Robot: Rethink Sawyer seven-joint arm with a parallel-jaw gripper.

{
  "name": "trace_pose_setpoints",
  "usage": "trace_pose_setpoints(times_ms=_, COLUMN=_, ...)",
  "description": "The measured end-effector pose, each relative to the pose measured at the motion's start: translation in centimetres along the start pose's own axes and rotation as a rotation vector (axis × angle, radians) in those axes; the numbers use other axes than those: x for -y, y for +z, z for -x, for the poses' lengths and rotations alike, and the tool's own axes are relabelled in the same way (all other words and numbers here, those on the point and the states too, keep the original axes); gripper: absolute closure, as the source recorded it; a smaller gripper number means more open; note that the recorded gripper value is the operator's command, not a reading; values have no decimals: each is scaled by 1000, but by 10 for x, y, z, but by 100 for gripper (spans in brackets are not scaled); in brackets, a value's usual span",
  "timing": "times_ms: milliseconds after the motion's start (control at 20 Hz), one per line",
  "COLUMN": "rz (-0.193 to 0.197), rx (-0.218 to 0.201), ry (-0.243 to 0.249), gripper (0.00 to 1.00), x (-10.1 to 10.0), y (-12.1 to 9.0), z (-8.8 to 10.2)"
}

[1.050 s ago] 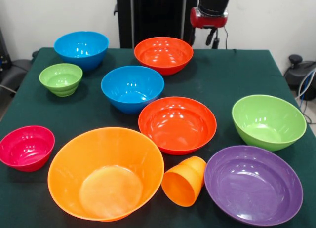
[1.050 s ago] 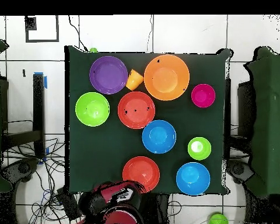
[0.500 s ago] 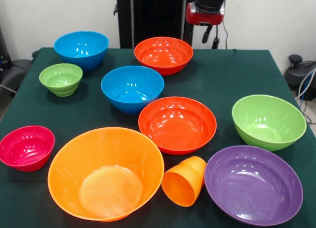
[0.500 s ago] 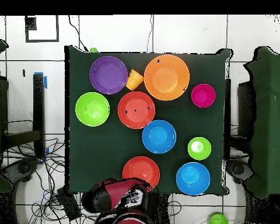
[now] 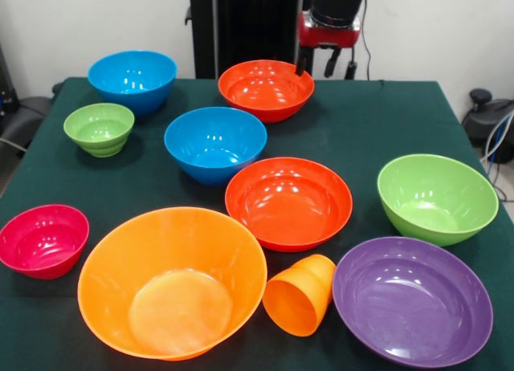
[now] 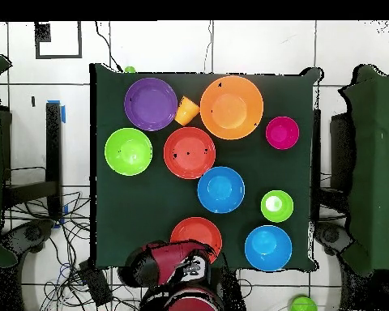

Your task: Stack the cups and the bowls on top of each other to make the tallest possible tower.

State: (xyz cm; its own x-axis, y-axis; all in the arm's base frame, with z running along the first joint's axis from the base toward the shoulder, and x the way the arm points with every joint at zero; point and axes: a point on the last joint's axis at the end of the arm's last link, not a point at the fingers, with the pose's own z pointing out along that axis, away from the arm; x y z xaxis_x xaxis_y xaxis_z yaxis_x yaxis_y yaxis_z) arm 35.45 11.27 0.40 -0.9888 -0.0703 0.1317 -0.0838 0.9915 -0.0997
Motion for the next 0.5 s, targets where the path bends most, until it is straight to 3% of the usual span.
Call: trace_pose_setpoints(times_ms=500, rz=26, rx=51, ry=-22, gripper=0, x=-8, y=31, z=-6)
